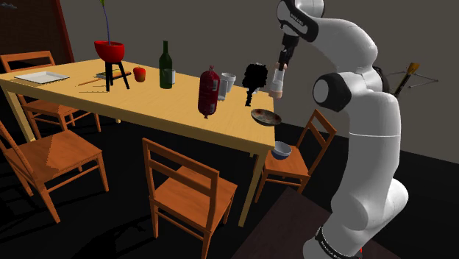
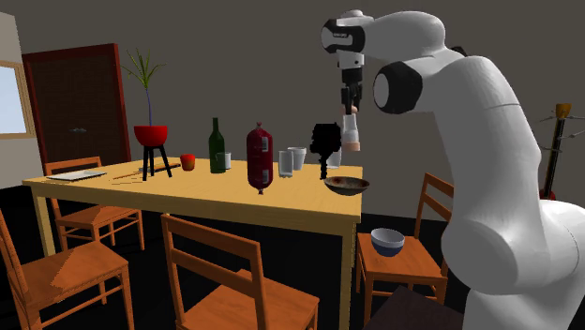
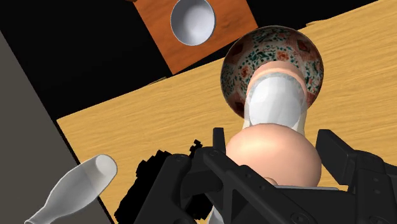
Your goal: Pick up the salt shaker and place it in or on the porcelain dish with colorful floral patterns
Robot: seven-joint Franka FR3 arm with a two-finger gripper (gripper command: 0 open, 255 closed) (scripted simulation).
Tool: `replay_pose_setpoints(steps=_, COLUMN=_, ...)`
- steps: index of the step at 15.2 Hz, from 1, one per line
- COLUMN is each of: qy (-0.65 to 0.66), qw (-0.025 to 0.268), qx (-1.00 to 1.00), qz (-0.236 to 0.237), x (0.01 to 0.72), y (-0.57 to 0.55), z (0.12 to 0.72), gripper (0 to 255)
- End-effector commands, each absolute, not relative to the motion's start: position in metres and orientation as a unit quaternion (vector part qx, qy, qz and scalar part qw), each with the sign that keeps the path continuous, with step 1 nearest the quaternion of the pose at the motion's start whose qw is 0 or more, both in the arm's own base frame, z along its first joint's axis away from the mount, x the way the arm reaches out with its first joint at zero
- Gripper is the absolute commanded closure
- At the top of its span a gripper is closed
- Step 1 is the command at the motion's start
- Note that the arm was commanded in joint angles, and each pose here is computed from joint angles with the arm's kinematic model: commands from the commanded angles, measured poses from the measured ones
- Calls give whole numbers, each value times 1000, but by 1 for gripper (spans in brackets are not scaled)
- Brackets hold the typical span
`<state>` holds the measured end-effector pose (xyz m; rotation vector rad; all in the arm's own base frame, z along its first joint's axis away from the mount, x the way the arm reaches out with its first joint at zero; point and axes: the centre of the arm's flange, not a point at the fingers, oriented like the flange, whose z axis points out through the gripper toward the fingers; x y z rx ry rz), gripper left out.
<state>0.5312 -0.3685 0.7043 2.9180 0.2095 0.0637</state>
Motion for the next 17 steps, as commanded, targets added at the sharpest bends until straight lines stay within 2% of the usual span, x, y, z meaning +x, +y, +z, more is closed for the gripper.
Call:
replay_pose_setpoints(steps=1, qy=72, qw=108, qx=991, qz=22, x=530, y=-369, z=694, gripper=255)
replay_pose_setpoints(steps=17, qy=72, qw=108, qx=991, qz=22, x=530, y=-369, z=610, gripper=255)
